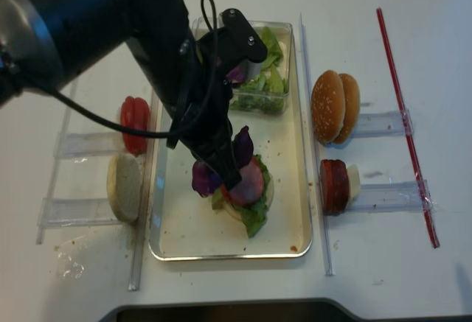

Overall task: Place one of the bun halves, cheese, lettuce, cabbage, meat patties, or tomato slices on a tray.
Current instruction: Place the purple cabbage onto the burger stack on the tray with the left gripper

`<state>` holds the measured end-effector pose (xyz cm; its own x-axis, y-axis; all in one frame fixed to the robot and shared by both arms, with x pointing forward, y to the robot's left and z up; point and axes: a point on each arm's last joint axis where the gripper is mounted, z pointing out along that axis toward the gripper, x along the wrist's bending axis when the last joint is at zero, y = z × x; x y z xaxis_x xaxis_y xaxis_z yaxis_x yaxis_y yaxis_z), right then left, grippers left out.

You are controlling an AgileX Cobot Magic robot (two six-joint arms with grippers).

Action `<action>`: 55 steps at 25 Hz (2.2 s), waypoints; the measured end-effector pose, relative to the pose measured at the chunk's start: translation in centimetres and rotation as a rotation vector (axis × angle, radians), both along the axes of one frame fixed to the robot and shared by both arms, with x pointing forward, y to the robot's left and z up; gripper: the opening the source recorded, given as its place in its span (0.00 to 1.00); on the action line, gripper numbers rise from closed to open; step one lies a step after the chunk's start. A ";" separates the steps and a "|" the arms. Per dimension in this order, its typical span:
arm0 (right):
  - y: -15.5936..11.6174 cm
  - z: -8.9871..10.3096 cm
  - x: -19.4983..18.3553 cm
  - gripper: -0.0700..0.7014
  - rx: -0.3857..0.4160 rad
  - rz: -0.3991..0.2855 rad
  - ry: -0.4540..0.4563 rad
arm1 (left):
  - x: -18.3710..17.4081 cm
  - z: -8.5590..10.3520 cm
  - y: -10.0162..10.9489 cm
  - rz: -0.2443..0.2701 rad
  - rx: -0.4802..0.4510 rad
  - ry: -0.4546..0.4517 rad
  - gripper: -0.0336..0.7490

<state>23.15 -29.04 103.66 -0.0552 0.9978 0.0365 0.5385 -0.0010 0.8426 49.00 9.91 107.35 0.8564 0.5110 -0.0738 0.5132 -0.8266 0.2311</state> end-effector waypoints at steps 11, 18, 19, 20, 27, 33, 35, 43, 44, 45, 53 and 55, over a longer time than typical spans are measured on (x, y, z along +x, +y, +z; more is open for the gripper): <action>0.0 0.0 0.0 0.82 -0.002 0.001 0.000 | 0.7 -1.1 -1.2 0.003 -0.003 -0.046 0.04; 0.0 0.0 0.0 0.82 -0.002 0.001 0.000 | 0.7 -2.1 -2.3 -0.027 -0.003 -0.039 0.04; 0.0 0.0 0.0 0.82 -0.002 0.001 0.000 | 0.7 -2.1 -2.5 -0.032 -0.007 -0.050 0.04; 0.0 0.0 0.0 0.82 -0.002 0.001 0.000 | 0.6 -2.1 -2.7 -0.044 -0.004 -0.061 0.04; 0.0 0.0 0.0 0.82 -0.002 0.001 0.000 | 0.8 -2.4 -2.9 -0.074 0.029 -0.106 0.04; 0.0 0.0 0.0 0.82 -0.002 0.001 0.000 | 1.0 -2.4 -3.0 -0.079 0.034 -0.134 0.04; 0.0 0.0 0.0 0.82 -0.002 0.001 0.000 | 1.1 -2.6 -3.0 -0.080 0.039 -0.129 0.04; 0.0 0.0 0.0 0.82 -0.003 0.000 0.000 | 0.8 -3.9 -4.1 -0.122 0.058 -0.100 0.04; 0.0 0.0 0.0 0.82 -0.003 0.000 0.000 | 0.7 -3.9 -4.2 -0.129 0.059 -0.100 0.04; 0.0 0.0 0.0 0.82 -0.003 0.000 0.000 | 0.7 -3.9 -4.3 -0.131 0.059 -0.100 0.04; 0.0 0.0 0.0 0.82 -0.003 0.000 0.000 | 0.6 -4.0 -4.2 -0.134 0.064 -0.093 0.04; 0.0 0.0 0.0 0.82 -0.003 0.000 0.000 | 0.5 -4.0 -4.2 -0.135 0.068 -0.086 0.04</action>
